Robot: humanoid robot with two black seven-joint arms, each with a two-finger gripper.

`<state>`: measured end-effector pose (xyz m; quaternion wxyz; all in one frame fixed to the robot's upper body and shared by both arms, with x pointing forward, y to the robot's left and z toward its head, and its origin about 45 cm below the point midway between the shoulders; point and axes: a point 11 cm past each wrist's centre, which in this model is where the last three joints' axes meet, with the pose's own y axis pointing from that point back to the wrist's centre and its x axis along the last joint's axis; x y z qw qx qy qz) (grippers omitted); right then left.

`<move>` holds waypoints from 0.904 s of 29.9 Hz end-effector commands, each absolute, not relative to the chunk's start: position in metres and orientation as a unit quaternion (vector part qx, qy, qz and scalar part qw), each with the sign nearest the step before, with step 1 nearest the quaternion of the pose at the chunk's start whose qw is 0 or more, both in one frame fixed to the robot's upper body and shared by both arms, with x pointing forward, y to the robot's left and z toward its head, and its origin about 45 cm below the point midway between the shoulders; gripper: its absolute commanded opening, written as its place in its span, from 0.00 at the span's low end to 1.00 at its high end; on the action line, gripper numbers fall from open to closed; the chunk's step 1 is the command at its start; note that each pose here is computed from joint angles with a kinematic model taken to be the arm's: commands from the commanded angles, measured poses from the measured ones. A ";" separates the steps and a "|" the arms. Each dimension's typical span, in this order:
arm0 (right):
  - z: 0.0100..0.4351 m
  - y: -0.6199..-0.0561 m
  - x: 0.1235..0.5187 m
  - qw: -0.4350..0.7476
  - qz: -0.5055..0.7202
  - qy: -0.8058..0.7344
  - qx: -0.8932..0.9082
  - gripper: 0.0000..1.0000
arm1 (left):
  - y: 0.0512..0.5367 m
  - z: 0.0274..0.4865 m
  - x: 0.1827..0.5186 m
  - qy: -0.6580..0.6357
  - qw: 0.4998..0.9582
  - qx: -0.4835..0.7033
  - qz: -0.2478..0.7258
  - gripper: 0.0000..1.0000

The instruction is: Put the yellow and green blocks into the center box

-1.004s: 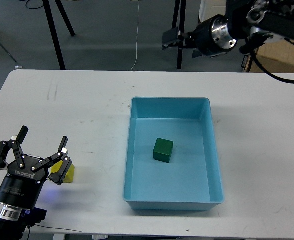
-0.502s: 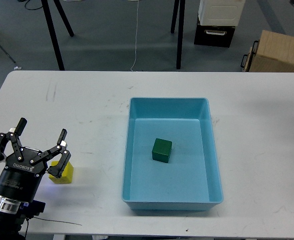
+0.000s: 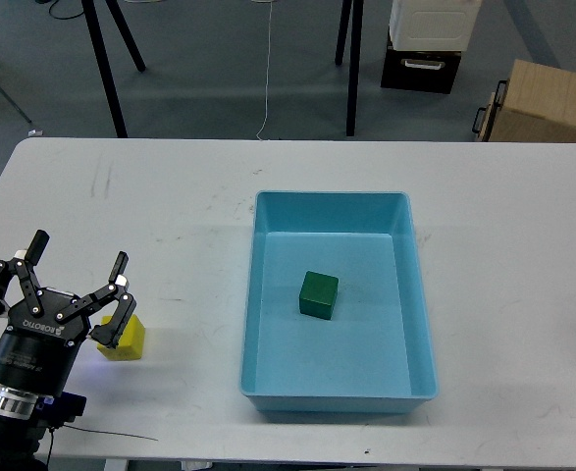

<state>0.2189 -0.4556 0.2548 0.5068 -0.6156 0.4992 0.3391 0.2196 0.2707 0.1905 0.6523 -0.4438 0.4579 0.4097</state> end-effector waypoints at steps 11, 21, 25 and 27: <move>0.203 -0.428 0.160 0.534 0.398 0.525 -0.531 0.99 | 0.269 0.193 0.220 0.459 0.653 -0.447 0.403 1.00; 0.197 -0.425 0.162 0.514 0.412 0.536 -0.528 0.99 | 0.314 0.216 0.236 0.390 0.647 -0.487 0.439 1.00; 0.194 -0.419 0.162 0.512 0.418 0.534 -0.528 0.99 | 0.356 0.236 0.257 0.344 0.616 -0.553 0.443 0.99; 0.191 -0.416 0.162 0.511 0.423 0.532 -0.527 0.99 | 0.361 0.252 0.267 0.334 0.618 -0.572 0.422 0.99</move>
